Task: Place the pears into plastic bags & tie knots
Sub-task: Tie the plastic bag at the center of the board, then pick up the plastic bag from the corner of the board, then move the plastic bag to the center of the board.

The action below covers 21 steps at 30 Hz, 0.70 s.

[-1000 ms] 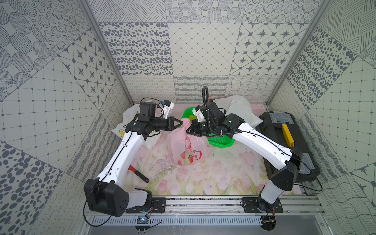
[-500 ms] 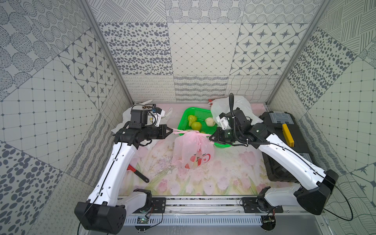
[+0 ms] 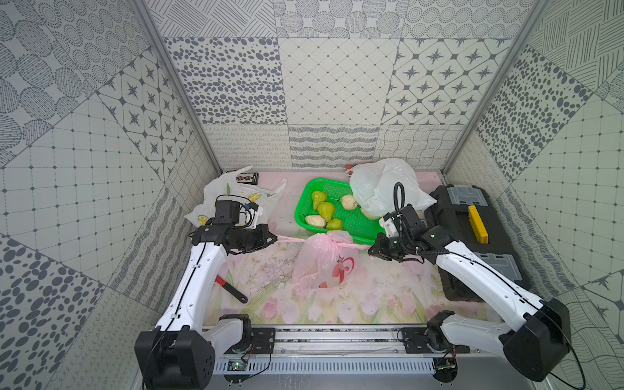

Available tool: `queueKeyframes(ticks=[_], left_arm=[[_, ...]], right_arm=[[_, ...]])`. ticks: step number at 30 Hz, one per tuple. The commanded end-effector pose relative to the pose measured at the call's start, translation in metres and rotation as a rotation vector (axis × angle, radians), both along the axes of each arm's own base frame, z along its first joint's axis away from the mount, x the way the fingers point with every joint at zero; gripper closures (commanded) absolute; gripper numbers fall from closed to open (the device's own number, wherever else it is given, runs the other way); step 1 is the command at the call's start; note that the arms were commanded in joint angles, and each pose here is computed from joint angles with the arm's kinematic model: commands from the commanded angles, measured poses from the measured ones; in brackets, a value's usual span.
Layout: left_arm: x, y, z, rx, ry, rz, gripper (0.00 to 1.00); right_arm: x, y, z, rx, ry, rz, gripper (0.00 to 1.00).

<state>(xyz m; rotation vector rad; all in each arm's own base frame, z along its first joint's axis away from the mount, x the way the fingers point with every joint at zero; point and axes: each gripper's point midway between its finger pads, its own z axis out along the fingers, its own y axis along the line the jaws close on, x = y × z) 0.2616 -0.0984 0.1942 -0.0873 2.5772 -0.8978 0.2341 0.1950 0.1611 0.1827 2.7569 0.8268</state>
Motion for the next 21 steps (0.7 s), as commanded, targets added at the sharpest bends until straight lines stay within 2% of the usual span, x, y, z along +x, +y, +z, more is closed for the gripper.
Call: queueKeyframes(ticks=[1, 4, 5, 6, 7, 8, 11, 13, 15, 17, 21], left_arm=[[0.019, 0.042, -0.008, 0.207, -0.041, 0.136, 1.00], [0.017, 0.042, -0.004, 0.215, -0.033, 0.121, 1.00], [0.015, 0.038, 0.002, 0.201, -0.034, 0.103, 1.00], [0.013, 0.037, 0.010, 0.193, -0.036, 0.093, 0.96], [0.011, 0.035, 0.022, 0.189, -0.047, 0.078, 0.85], [0.009, 0.034, 0.036, 0.193, -0.068, 0.069, 0.75], [0.013, 0.044, 0.066, 0.230, -0.119, 0.122, 0.57], [0.019, 0.054, 0.071, 0.280, -0.131, 0.163, 0.49], [0.029, 0.070, 0.063, 0.357, -0.116, 0.211, 0.42], [0.044, 0.087, 0.049, 0.427, -0.088, 0.262, 0.39], [0.081, 0.099, 0.020, 0.435, -0.043, 0.313, 0.35]], right_arm=[[0.000, -0.037, -0.022, -0.156, 0.042, -0.089, 1.00], [0.004, -0.032, -0.005, -0.172, -0.002, -0.050, 1.00], [0.004, -0.024, 0.010, -0.181, -0.046, -0.005, 0.94], [0.004, -0.016, 0.024, -0.192, -0.091, 0.044, 0.78], [0.001, -0.006, 0.039, -0.215, -0.131, 0.101, 0.61], [-0.002, 0.001, 0.051, -0.251, -0.154, 0.155, 0.51], [-0.010, 0.018, 0.066, -0.386, -0.187, 0.298, 0.31], [-0.012, 0.036, 0.068, -0.456, -0.226, 0.392, 0.21], [-0.010, 0.063, 0.065, -0.495, -0.268, 0.483, 0.14], [-0.005, 0.089, 0.057, -0.507, -0.294, 0.546, 0.12], [0.007, 0.134, 0.052, -0.463, -0.344, 0.633, 0.10]])
